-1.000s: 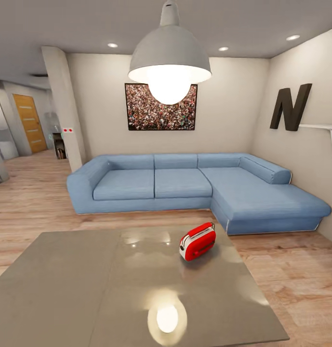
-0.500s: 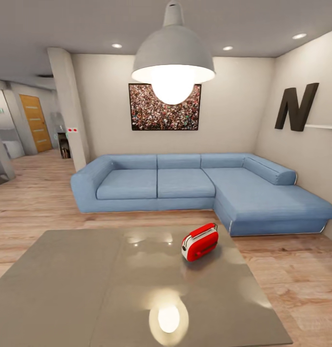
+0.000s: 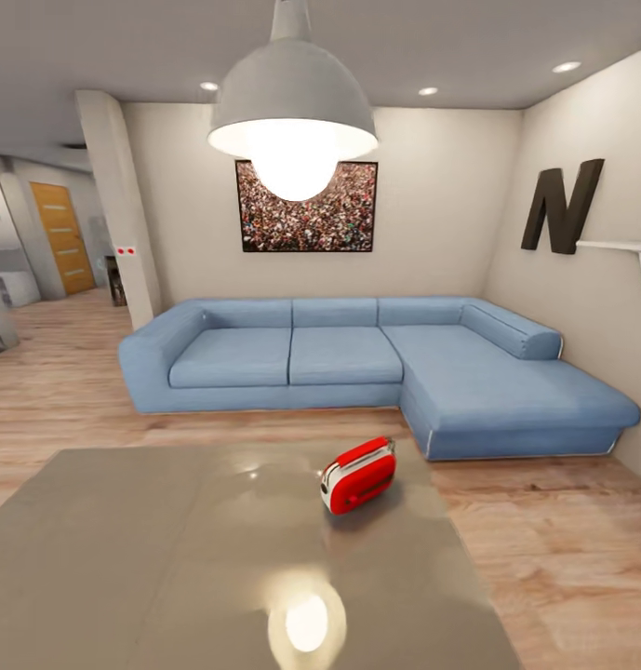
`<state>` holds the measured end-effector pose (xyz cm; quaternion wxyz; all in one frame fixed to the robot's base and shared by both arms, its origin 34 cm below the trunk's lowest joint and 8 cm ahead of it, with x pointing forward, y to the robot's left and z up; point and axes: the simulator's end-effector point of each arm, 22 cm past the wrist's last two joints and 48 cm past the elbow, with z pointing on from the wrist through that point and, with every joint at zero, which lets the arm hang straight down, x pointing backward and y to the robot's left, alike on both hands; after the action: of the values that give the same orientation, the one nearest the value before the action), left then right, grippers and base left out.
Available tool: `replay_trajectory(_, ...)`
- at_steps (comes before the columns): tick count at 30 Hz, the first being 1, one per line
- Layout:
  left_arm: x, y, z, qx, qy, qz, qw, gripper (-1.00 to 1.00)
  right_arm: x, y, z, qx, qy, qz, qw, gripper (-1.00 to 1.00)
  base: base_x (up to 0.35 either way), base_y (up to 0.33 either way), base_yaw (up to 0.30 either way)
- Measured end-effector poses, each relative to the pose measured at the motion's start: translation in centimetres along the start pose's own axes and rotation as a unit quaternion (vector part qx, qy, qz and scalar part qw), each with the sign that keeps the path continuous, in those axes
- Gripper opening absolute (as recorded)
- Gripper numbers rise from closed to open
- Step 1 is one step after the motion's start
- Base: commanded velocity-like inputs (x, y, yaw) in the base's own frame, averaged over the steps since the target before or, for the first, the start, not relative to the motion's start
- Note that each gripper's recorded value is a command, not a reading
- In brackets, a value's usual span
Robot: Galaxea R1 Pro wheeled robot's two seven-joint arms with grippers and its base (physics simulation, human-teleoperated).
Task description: Turn on the radio receiver that's on the table in the living room.
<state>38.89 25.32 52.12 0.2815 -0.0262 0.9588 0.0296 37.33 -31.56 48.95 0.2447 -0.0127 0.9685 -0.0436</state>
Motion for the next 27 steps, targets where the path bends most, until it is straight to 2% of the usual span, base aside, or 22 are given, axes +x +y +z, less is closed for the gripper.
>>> replay_trajectory(8, -0.01, 0.01, 0.0, 0.001, 0.0, 0.0, 1.0, 1.0, 0.0, 0.0, 0.0, 0.0, 0.0, 0.0, 1.0, 1.0, 0.129, -0.324, 0.179)
replay_trajectory(13, -0.01, 0.04, 0.0, 0.0, 0.0, 0.0, 1.0, 1.0, 0.0, 0.0, 0.0, 0.0, 0.0, 0.0, 1.0, 1.0, 0.122, -0.303, 0.059)
replay_trajectory(27, -0.15, 0.01, 0.0, 0.0, -0.003, -0.002, 1.0, 1.0, -0.01, 0.0, 0.0, 0.0, 0.0, 0.0, 1.0, 1.0, 0.013, -0.03, 0.002)
